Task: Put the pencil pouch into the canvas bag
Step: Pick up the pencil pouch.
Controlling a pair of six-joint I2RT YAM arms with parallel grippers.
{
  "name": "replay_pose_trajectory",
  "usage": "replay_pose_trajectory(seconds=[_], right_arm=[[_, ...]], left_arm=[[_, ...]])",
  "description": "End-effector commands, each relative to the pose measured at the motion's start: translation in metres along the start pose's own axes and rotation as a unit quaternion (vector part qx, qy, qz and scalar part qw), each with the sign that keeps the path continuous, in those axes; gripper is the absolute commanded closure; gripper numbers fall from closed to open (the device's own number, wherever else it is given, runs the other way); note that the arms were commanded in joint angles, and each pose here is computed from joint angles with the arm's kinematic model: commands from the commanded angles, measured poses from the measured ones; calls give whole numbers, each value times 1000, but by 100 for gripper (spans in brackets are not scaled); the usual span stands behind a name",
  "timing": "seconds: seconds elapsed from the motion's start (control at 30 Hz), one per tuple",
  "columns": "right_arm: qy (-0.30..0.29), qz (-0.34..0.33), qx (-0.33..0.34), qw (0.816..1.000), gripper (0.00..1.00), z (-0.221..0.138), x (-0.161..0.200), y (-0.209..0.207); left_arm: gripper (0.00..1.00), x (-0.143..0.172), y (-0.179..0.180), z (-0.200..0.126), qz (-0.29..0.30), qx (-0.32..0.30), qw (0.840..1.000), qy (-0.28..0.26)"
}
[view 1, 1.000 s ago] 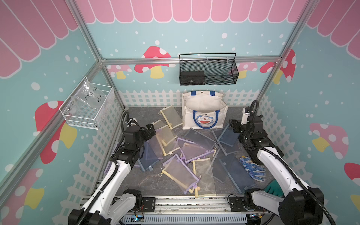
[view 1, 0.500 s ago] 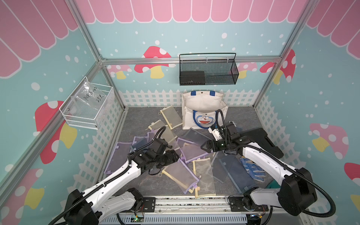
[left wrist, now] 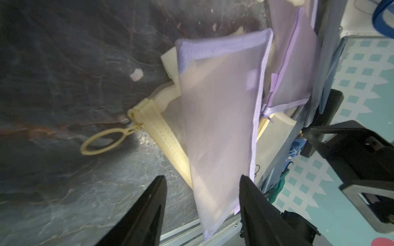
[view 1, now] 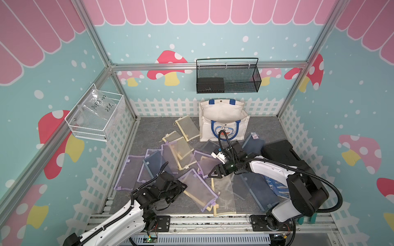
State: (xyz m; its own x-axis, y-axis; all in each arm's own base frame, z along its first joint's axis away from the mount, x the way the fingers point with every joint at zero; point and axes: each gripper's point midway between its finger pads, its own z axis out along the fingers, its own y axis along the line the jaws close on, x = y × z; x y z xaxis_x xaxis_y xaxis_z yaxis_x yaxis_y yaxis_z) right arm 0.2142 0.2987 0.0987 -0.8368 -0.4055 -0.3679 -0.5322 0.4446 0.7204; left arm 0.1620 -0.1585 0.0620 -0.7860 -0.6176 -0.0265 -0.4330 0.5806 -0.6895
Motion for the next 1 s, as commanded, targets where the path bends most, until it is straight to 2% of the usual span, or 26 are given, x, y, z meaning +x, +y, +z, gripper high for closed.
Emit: replay_pose_trajectory(seconds=[0.0, 0.1, 0.23, 0.33, 0.57, 0.6, 0.73, 0.8, 0.83, 0.9, 0.97], right_arm=[[15, -13, -28, 999, 26, 14, 5, 1], [24, -2, -24, 999, 30, 23, 6, -5], [26, 8, -20, 999, 32, 30, 6, -12], [34, 14, -20, 999, 38, 36, 8, -17], [55, 17, -22, 998, 52, 54, 20, -24], [55, 15, -25, 998, 58, 55, 20, -22], [53, 6, -33, 998, 70, 56, 16, -18], [52, 0, -35, 998, 74, 57, 14, -16], [50, -2, -36, 998, 74, 56, 13, -15], [47, -8, -38, 998, 74, 54, 9, -12], [45, -14, -33, 998, 73, 51, 7, -10]], left_arm=[[48, -14, -15, 5, -32, 42, 998, -38], [50, -11, -20, 18, -35, 52, 998, -23], [52, -10, -20, 29, -18, 28, 999, -14], [53, -9, -24, 31, -10, 22, 1000, -11], [60, -10, -24, 40, -10, 44, 999, -16], [61, -11, -26, 41, -8, 51, 998, -19], [68, -13, -43, 41, 16, 69, 997, -24], [74, -13, -46, 43, 26, 66, 997, -21], [80, -12, -49, 43, 28, 66, 997, -19], [100, -10, -51, 44, 32, 64, 997, -13], [100, -7, -55, 41, 43, 59, 997, -11]])
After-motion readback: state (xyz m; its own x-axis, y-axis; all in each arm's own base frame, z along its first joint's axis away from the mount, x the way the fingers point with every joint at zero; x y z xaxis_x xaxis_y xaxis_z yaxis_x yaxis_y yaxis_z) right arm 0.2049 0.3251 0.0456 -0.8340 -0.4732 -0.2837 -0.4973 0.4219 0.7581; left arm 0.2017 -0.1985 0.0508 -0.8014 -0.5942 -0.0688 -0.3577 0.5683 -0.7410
